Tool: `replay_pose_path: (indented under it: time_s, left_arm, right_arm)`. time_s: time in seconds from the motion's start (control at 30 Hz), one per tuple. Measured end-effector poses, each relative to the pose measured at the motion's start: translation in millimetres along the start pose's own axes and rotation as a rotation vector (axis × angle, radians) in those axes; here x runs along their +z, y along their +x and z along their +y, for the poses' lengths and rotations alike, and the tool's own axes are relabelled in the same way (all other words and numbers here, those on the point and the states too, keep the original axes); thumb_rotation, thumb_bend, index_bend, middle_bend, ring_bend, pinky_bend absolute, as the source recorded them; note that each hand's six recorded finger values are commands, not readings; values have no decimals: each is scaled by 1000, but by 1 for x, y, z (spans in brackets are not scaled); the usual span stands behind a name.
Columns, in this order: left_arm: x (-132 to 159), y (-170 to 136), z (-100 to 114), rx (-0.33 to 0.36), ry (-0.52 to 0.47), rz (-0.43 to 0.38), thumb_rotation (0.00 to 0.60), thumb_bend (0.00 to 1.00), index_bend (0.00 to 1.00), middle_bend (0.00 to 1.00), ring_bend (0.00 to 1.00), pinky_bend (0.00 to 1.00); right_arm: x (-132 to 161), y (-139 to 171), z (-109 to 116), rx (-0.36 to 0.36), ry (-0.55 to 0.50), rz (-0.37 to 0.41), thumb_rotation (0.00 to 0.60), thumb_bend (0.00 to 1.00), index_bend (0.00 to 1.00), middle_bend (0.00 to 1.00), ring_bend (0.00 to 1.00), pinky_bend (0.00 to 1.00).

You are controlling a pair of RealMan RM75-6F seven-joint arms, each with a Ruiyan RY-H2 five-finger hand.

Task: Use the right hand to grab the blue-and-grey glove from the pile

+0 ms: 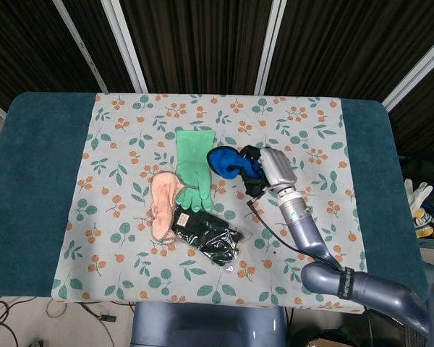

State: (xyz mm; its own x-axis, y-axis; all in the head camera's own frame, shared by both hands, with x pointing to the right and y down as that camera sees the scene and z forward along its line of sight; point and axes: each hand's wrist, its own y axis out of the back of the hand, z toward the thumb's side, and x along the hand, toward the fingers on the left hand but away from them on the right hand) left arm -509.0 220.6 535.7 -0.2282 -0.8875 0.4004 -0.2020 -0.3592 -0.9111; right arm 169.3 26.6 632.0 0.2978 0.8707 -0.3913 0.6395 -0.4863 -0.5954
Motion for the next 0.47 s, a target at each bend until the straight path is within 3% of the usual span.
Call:
replay_pose_path:
  time_s: [0.27,0.37,0.47]
  left_arm:
    - [0,-1,0,4,1,-1,600,695,195,74,93,29]
    - [0,-1,0,5,-1,-1,600,695,195,74,93,29]
    - [0,-2,0,7,-1,0,600,695,195,74,93,29]
  right_arm:
    - [0,18,62,-51,-330,31,600,529,611,615,564,320]
    - [1,26,83,-96,-391,82,600,530,612,615,564,320]
    - [3,33,103,-175,-379,140,600,529,618,615,564,320]
